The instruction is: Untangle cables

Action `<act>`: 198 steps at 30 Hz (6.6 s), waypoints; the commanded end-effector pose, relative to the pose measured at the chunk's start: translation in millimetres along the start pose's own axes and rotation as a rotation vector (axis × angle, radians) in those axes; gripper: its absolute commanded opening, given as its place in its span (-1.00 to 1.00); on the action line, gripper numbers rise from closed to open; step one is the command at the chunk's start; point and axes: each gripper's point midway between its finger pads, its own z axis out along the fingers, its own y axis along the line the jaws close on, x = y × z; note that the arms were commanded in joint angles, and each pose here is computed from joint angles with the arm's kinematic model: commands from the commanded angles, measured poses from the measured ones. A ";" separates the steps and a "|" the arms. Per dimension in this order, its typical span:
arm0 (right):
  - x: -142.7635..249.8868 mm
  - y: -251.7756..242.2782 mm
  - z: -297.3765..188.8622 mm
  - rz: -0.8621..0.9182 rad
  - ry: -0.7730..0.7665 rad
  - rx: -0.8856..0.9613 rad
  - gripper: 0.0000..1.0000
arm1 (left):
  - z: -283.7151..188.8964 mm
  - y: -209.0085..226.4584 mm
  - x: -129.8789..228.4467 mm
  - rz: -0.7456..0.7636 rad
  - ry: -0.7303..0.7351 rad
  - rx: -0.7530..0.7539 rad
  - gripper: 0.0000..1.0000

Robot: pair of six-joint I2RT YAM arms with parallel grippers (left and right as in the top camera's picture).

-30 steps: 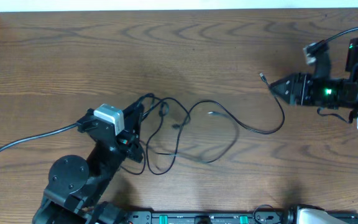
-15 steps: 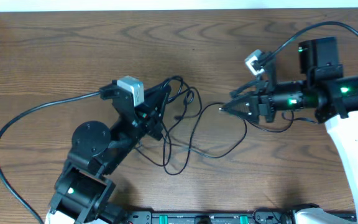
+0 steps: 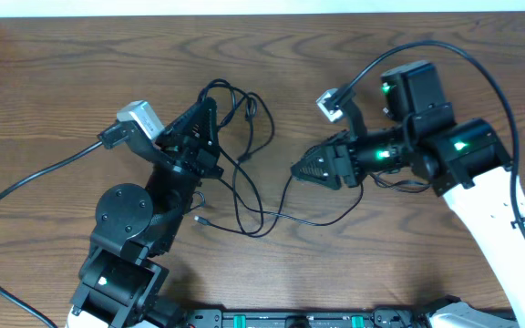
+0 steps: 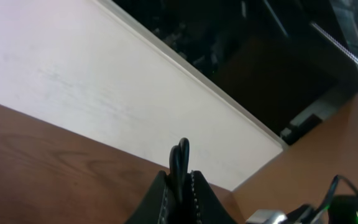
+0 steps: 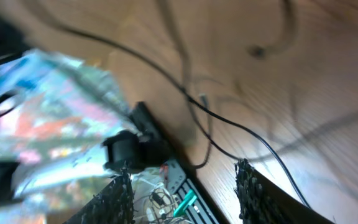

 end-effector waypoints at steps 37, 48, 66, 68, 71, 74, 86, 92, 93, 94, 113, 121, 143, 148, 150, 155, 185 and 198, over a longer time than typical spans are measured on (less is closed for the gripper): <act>127.6 -125.7 121.5 -0.292 0.170 0.243 0.29 | -5.1 -9.4 -6.0 0.338 0.009 0.040 -0.85; 131.6 -131.1 143.8 -0.333 0.188 0.255 0.18 | -5.1 -9.3 -5.9 0.338 0.009 0.040 -0.85; 107.2 -135.3 141.0 -0.317 0.100 0.278 -0.98 | -5.1 -8.8 -5.3 0.339 0.012 0.038 -0.85; 96.5 -135.9 125.1 -0.297 0.059 0.313 -0.98 | -5.0 -7.3 -3.7 0.339 0.019 0.033 -0.85; 80.9 -139.1 94.0 -0.266 -0.002 0.383 -0.98 | -5.0 -2.9 0.9 0.342 0.041 0.019 -0.85; 60.5 -148.2 51.8 -0.214 -0.088 0.507 -0.98 | -5.2 3.3 7.1 0.345 0.070 -0.002 -0.84; 3.9 -213.2 -183.5 0.263 -0.585 1.103 -0.98 | -10.9 48.1 6.0 0.372 0.067 -0.232 -0.85; 17.9 -233.0 -255.0 0.422 -0.734 1.147 -0.98 | -28.4 94.1 -21.2 0.418 -0.057 -0.535 -0.85; 21.9 -236.0 -261.4 0.435 -0.741 1.150 -0.98 | -33.0 102.9 -26.7 0.430 -0.085 -0.599 -0.85; 26.1 -239.0 -266.7 0.453 -0.747 1.153 -0.98 | -38.5 112.0 -32.8 0.431 -0.120 -0.670 -0.85; 16.6 -246.0 -252.0 0.386 -0.700 1.019 -0.98 | 14.9 125.6 41.7 0.420 0.174 -0.571 -0.85; -4.2 -276.5 -232.9 0.359 -0.676 0.916 -0.97 | 17.1 78.2 134.1 0.516 0.623 -0.097 -0.85; 13.6 -308.2 -210.1 0.556 -0.621 0.862 0.98 | 14.5 79.5 139.8 0.458 0.648 -0.110 -0.85; 3.6 -268.3 -201.2 0.581 -0.675 0.695 0.99 | 14.6 79.4 139.8 0.458 0.648 -0.110 -0.85; -4.4 -243.0 -181.5 0.569 -0.651 0.515 0.99 | 14.7 79.4 139.7 0.454 0.647 -0.111 -0.85; -7.1 -197.2 -131.3 0.568 -0.519 0.224 0.99 | 14.9 79.1 139.4 0.381 0.639 -0.134 -0.85; -31.6 -201.0 102.2 1.129 -0.134 -0.087 0.83 | 11.9 -16.3 142.1 0.146 0.679 0.327 -0.85; -20.8 -174.1 179.1 1.107 -0.023 -0.153 -0.02 | 11.7 -16.4 142.1 0.145 0.680 0.327 -0.85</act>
